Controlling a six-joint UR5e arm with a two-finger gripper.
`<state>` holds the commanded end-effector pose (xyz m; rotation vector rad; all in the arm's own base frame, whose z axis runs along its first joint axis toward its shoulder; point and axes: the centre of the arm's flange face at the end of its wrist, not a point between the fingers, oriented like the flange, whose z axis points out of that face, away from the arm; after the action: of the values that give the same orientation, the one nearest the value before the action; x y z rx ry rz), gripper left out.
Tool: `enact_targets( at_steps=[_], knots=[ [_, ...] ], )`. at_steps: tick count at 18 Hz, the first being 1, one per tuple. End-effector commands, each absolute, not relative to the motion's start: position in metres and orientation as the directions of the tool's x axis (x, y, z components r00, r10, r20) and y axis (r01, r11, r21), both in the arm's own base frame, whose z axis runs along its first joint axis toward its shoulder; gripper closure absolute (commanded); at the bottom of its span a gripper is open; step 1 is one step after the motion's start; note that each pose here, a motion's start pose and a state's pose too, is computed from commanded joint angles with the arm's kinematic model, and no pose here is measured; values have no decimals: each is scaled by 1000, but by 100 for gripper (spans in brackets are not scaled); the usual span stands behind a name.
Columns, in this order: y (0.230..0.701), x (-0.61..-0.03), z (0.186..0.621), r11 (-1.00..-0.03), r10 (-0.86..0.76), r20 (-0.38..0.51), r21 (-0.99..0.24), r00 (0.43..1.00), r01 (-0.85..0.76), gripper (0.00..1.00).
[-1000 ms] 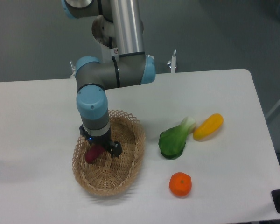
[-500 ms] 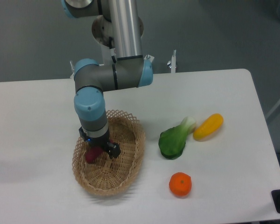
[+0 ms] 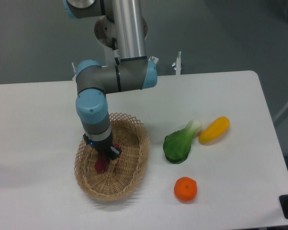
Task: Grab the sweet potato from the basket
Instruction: 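Close the gripper on the purple sweet potato, then lift the sweet potato out of the basket and carry it beside the squash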
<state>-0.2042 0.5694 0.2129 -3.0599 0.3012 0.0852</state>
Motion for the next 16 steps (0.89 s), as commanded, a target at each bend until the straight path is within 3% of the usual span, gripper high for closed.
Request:
enact_targets(
  at_steps=[6, 16],
  knots=[
    [574, -210, 230, -974, -203, -86, -83, 975, -210, 73],
    [586, -302, 342, -957, -145, -240, -212, 960, -198, 72]
  ],
)
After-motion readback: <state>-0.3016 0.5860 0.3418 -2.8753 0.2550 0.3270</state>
